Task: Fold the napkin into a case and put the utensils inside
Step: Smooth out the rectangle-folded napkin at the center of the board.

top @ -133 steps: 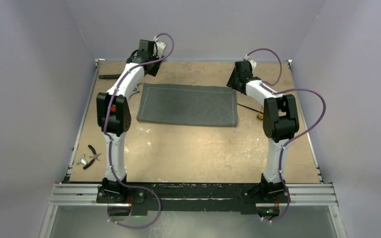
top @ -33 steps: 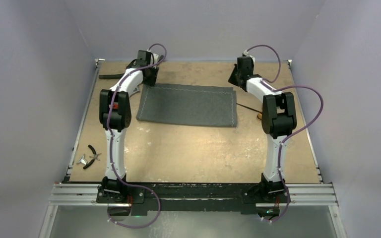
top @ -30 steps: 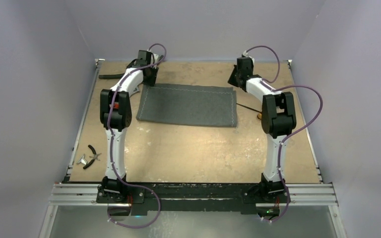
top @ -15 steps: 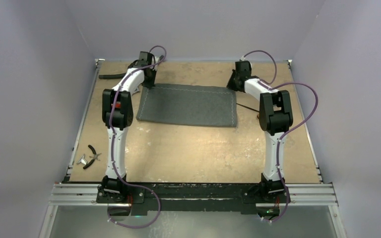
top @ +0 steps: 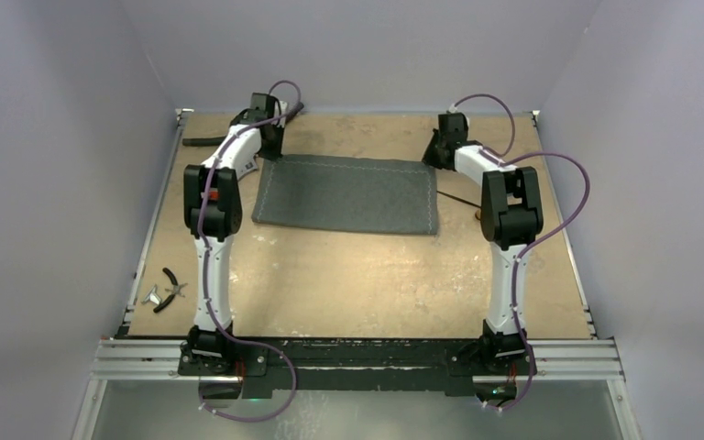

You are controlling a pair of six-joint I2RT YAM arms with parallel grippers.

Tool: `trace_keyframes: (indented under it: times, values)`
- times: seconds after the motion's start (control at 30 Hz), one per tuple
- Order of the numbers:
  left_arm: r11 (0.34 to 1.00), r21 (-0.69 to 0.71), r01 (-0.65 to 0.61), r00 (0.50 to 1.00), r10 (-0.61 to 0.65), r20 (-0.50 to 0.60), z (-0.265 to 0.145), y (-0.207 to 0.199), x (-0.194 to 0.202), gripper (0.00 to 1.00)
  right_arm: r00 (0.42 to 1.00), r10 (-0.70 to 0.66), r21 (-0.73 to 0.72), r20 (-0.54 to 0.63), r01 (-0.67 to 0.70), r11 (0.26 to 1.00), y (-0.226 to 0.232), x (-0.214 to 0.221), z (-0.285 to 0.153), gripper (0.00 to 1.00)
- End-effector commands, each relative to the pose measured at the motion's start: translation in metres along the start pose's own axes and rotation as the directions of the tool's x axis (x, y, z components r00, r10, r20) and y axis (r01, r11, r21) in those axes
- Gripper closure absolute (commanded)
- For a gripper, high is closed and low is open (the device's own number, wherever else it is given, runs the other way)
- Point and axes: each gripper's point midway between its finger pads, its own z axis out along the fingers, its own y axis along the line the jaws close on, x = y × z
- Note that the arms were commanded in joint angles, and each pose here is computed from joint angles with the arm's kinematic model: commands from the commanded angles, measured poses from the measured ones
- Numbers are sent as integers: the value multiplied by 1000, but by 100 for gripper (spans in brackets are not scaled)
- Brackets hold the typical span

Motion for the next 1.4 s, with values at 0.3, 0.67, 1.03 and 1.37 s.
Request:
trace_keyframes:
  times: [0.3, 0.67, 1.03, 1.37]
  values:
    - [999, 27, 23, 994, -26, 105, -36, 3, -35, 85, 999, 32, 61, -30, -30, 998, -34, 15, 7, 100]
    - [997, 44, 67, 997, -69, 42, -1, -2, -17, 55, 999, 29, 42, -28, -28, 999, -32, 16, 4, 100]
    - [996, 26, 86, 996, -85, -13, 10, 1, 0, 88, 999, 32, 36, -22, -32, 999, -30, 14, -1, 100]
    - [995, -29, 91, 994, -89, 63, -18, 13, -20, 100, 999, 30, 65, -19, -29, 997, -35, 14, 0, 100]
